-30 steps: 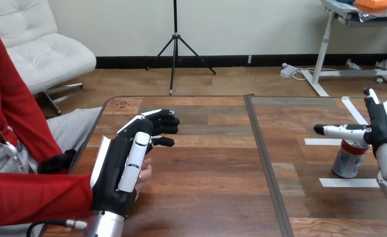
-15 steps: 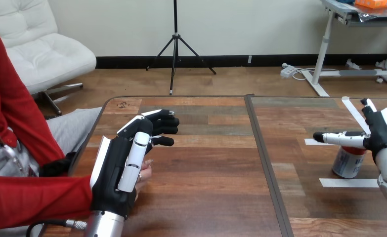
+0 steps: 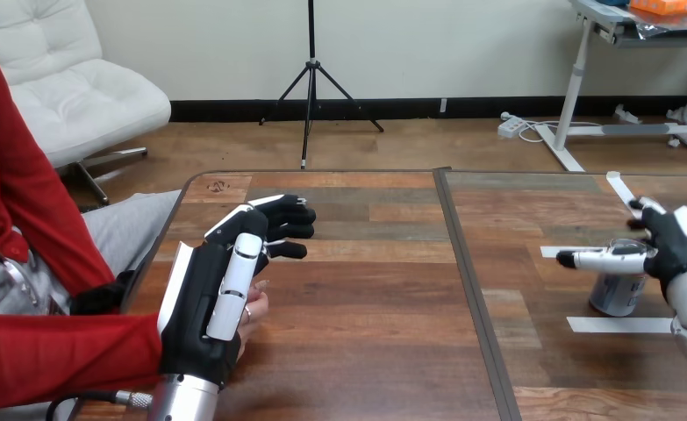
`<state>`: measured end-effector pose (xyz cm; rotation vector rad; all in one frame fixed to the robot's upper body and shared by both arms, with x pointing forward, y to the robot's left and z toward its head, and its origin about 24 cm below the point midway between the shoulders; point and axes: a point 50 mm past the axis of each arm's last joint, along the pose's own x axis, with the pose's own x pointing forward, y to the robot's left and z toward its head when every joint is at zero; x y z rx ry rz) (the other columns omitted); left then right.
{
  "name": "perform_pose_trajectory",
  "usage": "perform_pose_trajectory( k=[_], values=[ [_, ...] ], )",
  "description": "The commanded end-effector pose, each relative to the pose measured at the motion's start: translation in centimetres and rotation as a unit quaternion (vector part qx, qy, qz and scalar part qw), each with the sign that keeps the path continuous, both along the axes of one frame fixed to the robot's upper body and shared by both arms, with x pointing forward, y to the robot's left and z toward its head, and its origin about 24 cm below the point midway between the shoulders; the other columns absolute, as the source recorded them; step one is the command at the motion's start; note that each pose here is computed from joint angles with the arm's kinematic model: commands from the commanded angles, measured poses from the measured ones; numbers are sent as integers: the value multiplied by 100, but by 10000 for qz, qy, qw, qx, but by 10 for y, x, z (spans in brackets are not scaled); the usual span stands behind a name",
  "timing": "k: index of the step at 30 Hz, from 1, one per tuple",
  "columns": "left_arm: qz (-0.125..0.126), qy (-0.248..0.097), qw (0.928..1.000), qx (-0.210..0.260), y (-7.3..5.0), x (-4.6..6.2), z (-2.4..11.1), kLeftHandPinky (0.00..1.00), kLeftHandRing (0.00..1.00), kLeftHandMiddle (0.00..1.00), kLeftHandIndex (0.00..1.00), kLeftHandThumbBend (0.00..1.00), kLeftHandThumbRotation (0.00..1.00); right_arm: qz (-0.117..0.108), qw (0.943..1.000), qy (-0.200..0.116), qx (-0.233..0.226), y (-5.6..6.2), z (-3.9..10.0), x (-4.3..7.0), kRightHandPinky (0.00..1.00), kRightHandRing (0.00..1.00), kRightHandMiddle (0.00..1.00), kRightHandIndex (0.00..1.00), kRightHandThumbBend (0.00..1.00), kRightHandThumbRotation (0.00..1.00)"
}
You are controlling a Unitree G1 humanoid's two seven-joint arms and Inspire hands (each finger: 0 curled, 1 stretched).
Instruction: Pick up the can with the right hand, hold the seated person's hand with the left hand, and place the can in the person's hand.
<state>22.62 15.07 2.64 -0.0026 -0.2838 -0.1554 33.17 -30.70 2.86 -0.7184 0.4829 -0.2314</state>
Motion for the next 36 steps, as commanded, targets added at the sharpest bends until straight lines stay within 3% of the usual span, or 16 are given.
perform_pose_trajectory(
  k=[1,8,14,23,26,36],
  values=[
    [-70,-477,9988,-4,-2,12,22,61,68,68,65,47,96,76,9998,82,-139,-2,5,3,60,79,85,90,100,27],
    [-65,-485,9988,-2,-1,12,22,60,68,68,65,47,95,152,9991,301,-239,-2,2,1,61,78,85,89,100,33],
    [-64,-505,9987,0,-1,12,22,60,67,67,65,47,96,162,9986,363,-360,-1,1,1,57,73,79,86,100,34],
    [-60,-516,9986,-14,-1,12,22,59,67,66,64,46,96,185,9977,380,-533,0,-1,0,55,69,74,77,100,22],
    [-58,-517,9986,-7,0,12,22,59,66,66,64,46,96,189,9971,410,-613,0,-2,0,49,62,68,74,100,16],
    [-58,-530,9986,17,0,12,23,58,66,66,64,45,97,173,9966,353,-729,2,-3,-1,50,55,60,60,97,2]
  ],
)
